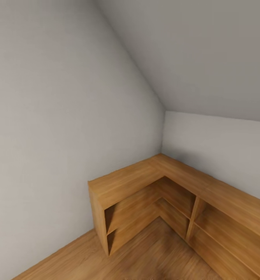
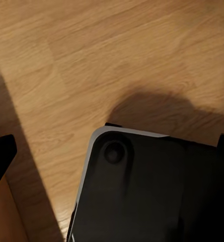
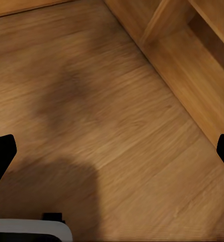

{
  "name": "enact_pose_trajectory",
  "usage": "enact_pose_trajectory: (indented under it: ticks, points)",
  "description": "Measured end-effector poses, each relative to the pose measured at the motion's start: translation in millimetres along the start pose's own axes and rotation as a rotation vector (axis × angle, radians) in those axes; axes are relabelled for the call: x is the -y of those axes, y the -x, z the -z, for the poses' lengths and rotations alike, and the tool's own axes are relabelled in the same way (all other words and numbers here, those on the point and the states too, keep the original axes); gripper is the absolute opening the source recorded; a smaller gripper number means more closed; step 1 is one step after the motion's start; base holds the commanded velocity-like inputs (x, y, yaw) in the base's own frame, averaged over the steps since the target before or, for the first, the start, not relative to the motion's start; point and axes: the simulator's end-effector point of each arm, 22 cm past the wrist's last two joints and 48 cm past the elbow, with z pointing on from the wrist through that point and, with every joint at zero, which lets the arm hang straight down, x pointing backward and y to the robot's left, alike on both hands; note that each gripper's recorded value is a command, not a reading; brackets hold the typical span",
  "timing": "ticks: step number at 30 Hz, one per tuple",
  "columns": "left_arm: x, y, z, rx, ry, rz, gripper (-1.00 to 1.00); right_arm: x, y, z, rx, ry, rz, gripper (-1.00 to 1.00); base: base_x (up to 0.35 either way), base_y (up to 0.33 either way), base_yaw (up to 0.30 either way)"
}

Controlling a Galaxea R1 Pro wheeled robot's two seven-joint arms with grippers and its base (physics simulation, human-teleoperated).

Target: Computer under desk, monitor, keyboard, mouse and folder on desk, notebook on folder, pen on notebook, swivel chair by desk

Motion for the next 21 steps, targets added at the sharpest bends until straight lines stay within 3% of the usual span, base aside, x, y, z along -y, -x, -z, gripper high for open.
enact_pose_trajectory:
  ticks: [21]
  points:
    - [2, -20, 6.4, -0.053, 0.001, -0.004, 1.0, 1, -10, 2.9, -0.03, -0.001, 0.003, 1.0, 0.0, 0.0, -0.195]
